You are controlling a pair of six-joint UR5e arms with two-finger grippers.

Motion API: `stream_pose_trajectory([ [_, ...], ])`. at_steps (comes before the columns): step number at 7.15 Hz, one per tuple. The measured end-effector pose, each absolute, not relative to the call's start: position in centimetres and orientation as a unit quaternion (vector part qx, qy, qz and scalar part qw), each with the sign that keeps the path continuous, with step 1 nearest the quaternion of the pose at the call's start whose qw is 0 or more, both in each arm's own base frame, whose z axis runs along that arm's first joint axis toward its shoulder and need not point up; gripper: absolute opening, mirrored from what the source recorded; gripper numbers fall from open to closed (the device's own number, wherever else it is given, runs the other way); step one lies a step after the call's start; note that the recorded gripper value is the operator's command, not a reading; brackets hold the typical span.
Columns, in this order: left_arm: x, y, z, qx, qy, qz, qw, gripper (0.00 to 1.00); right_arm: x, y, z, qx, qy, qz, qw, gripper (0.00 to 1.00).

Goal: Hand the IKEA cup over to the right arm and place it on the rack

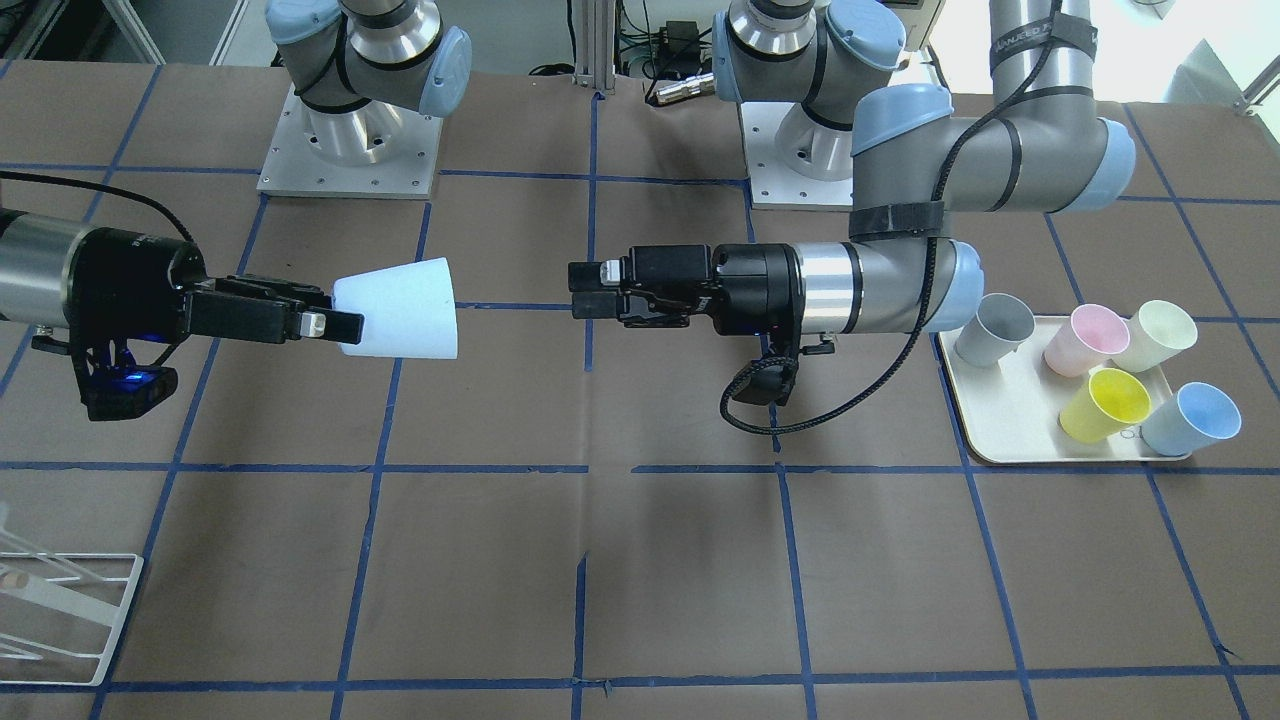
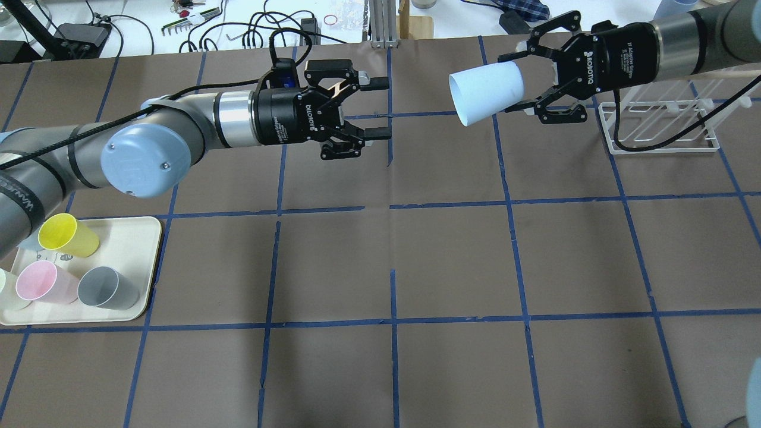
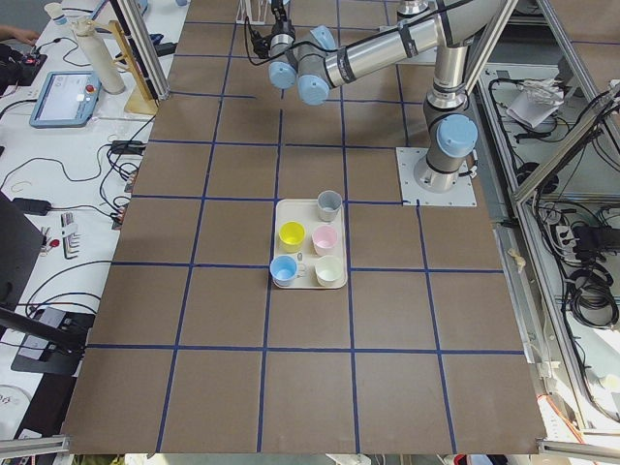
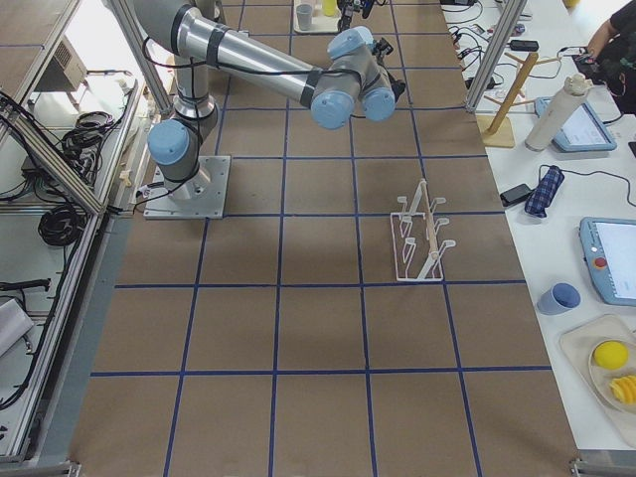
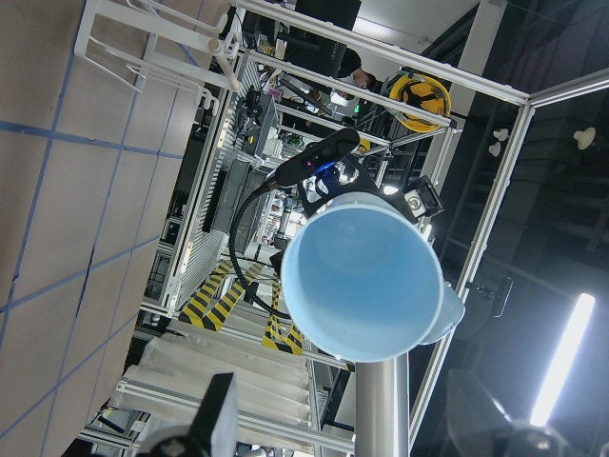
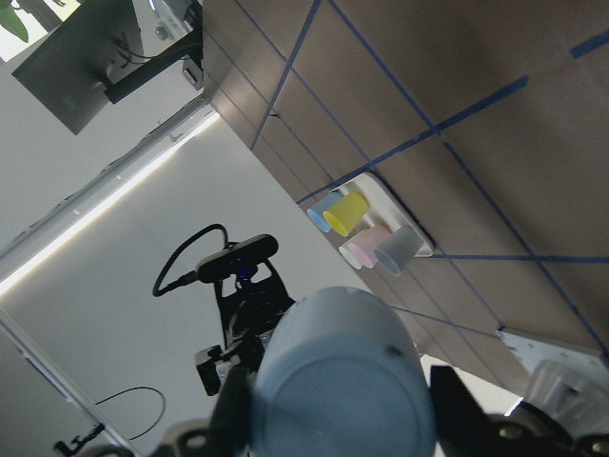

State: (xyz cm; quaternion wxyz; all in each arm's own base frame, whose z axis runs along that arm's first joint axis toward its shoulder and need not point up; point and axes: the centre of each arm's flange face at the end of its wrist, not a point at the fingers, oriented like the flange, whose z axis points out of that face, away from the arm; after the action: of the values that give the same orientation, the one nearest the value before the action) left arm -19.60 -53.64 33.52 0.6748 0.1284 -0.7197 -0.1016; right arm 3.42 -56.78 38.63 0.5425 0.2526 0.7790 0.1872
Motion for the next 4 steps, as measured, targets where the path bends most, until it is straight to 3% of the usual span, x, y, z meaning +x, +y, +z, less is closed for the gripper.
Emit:
stream_pose_trajectory([
  [1, -16.6, -54.6, 33.6, 0.132, -0.759, -0.095, 0.631, 0.89, 2.6, -57.2, 38.6, 0.211, 0.826, 0.153, 0.499, 0.19],
  [2, -13.5, -55.7, 33.9, 0.142, -0.800, -0.078, 0.577, 1.00, 1.6, -57.8, 38.5, 0.172, 0.871, 0.118, 0.446, 0.15],
  [4, -9.0, -57.6, 35.1, 0.143, -0.891, -0.014, 0.430, 1.00, -0.8, -59.0, 38.8, 0.112, 0.941, 0.045, 0.317, 0.04],
])
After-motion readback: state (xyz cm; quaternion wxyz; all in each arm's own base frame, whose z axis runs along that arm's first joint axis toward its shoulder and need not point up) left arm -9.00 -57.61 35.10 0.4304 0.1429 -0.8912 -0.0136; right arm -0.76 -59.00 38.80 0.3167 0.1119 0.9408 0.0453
